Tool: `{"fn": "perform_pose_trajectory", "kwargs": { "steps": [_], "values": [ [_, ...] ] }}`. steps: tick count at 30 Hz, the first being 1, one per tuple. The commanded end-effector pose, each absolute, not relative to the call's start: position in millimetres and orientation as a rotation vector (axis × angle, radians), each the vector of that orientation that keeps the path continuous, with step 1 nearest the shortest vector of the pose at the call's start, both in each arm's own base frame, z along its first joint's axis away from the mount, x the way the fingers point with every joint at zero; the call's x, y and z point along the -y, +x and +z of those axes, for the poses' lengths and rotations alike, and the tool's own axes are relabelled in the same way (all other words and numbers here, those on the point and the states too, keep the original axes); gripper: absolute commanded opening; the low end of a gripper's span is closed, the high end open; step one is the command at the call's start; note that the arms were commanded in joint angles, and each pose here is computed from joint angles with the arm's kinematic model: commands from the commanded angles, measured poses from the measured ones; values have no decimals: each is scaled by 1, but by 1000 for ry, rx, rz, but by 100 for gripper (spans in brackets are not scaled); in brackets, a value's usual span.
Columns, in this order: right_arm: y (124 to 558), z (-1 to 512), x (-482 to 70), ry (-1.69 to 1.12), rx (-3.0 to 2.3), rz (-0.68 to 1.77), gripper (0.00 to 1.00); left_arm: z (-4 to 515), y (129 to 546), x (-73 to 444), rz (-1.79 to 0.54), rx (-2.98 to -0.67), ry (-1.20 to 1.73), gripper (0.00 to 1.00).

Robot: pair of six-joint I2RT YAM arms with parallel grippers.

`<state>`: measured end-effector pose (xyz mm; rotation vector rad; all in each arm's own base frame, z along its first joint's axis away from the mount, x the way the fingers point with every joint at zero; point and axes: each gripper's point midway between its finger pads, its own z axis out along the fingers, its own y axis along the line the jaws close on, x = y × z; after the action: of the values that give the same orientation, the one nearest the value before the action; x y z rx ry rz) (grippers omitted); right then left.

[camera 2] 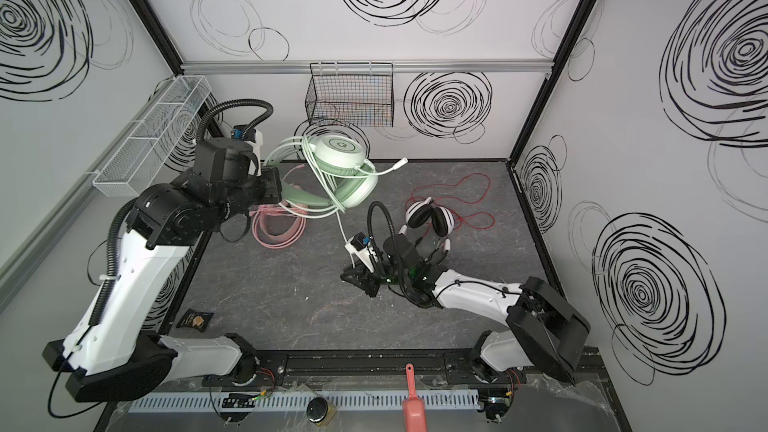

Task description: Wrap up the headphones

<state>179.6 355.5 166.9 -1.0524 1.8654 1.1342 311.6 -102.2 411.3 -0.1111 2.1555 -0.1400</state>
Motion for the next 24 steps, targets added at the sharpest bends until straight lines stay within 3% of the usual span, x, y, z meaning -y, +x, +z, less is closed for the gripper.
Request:
{"fn": "perform_pose_trajectory", "kwargs": {
  "steps": [1,11,24],
  "values": [
    [178,142,-333,-1013,-2037,902,0,444,331,95,-176,-2000,-243,0],
    [189,191,-301,-1105,-2032,167,0,380,330,57,200,-2102,-301,0],
    [231,278,-278,-1152,-1569,-803,0,283,309,90,223,-2323,-103,0]
  ]
}}
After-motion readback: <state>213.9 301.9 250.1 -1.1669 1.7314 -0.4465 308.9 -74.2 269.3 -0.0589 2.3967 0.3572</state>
